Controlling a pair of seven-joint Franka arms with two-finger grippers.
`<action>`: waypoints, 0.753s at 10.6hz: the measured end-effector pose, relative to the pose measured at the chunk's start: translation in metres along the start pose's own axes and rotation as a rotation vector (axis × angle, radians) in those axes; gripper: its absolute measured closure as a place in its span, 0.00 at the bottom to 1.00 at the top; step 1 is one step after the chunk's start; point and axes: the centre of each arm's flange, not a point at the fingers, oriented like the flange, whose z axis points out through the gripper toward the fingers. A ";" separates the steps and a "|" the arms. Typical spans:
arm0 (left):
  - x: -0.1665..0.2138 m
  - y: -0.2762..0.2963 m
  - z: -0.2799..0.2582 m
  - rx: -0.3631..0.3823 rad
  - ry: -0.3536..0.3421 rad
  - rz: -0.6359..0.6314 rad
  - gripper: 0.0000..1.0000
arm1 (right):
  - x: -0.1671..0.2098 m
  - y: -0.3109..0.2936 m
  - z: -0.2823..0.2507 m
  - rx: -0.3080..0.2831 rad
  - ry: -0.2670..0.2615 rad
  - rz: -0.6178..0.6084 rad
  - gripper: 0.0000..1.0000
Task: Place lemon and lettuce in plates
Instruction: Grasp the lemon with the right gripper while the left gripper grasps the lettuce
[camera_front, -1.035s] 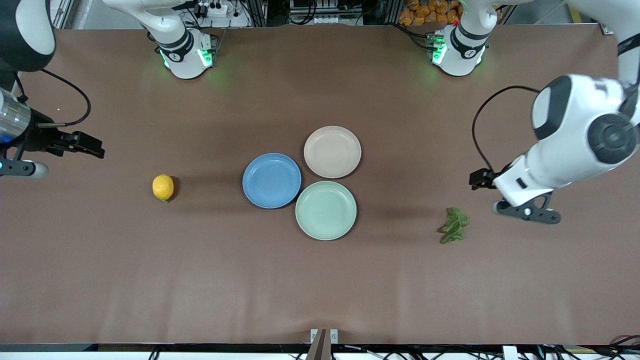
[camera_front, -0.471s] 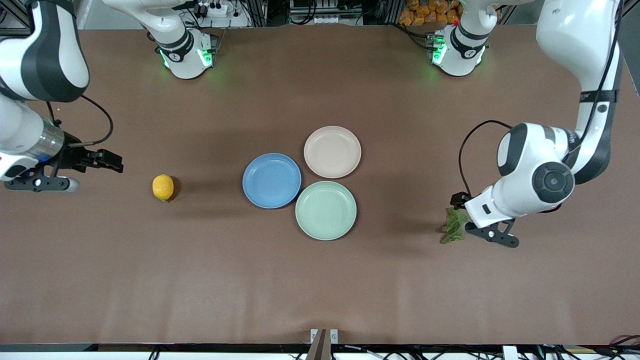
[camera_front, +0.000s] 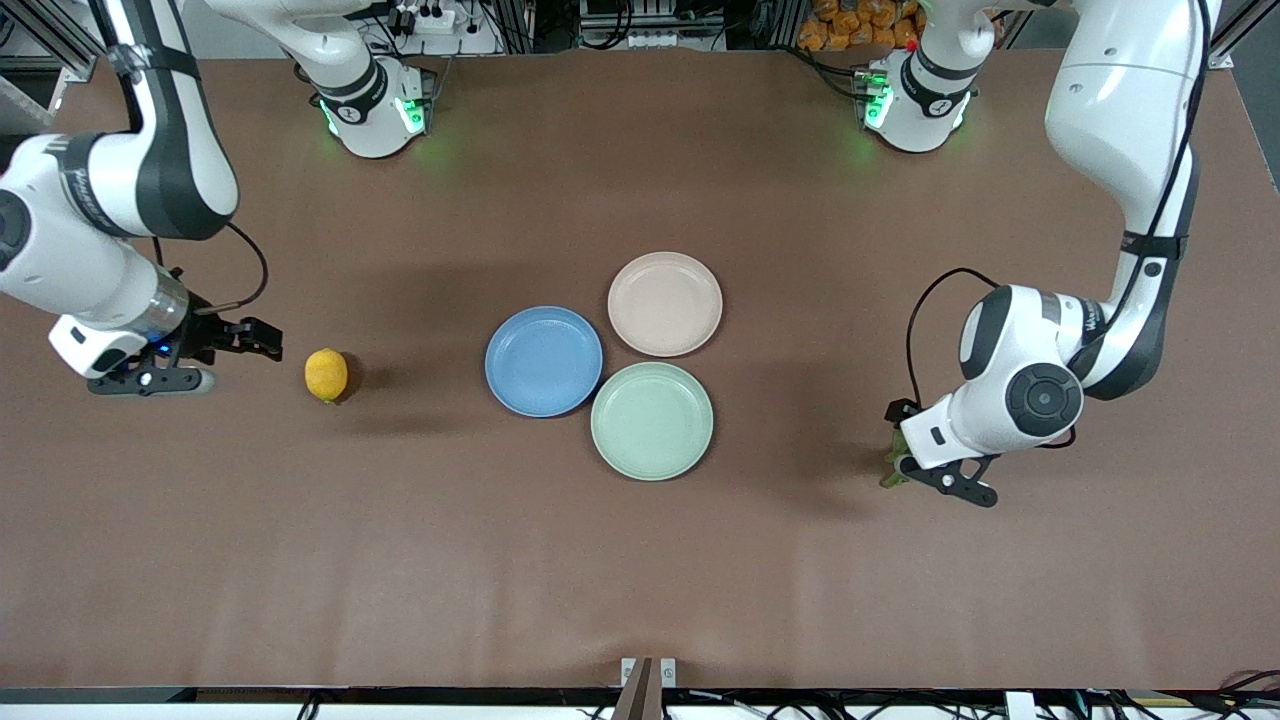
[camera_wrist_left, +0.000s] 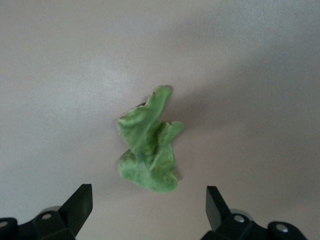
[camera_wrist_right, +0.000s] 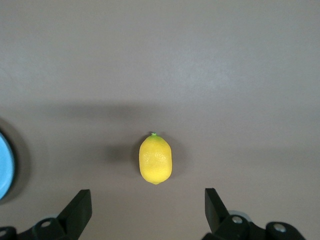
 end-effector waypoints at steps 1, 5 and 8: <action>0.001 0.000 0.011 -0.005 -0.006 0.001 0.00 | -0.003 0.000 0.011 0.000 0.000 -0.002 0.00; 0.005 0.002 0.040 -0.016 -0.013 0.006 0.00 | -0.019 -0.001 0.065 -0.005 0.038 -0.006 0.00; 0.006 0.003 0.056 -0.024 -0.026 0.007 0.00 | -0.023 -0.001 0.097 -0.009 0.032 -0.007 0.00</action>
